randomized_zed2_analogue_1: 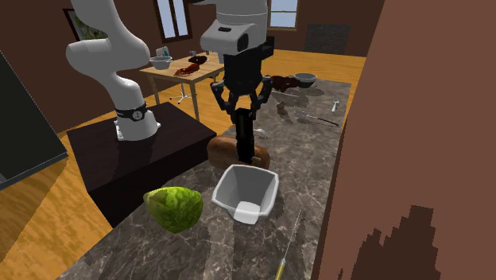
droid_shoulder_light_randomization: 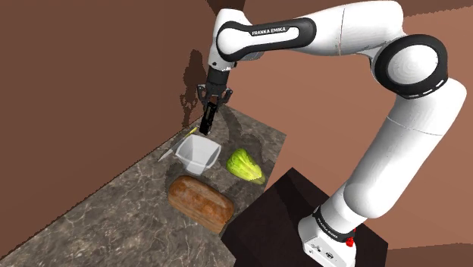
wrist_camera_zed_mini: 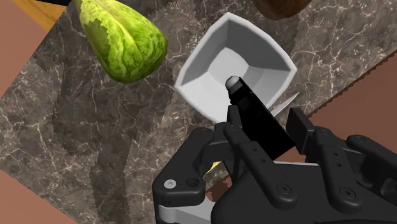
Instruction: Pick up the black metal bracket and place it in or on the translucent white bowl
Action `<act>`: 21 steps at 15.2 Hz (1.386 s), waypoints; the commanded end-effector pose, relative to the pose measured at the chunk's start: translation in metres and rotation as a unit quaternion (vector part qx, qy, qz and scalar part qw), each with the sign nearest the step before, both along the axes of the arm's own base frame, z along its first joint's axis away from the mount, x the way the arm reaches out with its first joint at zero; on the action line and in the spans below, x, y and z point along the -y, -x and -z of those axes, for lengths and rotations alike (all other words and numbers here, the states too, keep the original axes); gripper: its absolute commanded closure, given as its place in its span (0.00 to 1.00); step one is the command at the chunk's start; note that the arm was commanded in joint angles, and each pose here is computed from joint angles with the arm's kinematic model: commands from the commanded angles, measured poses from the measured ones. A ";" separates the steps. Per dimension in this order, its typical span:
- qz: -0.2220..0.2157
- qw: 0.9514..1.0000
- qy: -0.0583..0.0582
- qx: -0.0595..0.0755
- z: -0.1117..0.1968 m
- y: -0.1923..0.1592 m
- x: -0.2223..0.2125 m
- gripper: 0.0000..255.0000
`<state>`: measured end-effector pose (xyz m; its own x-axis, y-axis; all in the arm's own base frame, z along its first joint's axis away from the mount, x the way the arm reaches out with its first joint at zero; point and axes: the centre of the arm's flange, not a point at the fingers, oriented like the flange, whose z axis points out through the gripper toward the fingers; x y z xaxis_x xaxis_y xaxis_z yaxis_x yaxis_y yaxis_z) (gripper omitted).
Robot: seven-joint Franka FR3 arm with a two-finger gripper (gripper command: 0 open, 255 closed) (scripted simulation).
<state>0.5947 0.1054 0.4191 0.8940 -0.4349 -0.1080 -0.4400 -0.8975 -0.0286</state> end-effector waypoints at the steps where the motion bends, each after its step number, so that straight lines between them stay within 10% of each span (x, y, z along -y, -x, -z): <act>1: 0.000 1.000 0.000 0.000 0.010 0.001 0.000 1.00; 21: 0.000 1.000 0.000 0.000 0.108 0.001 0.000 1.00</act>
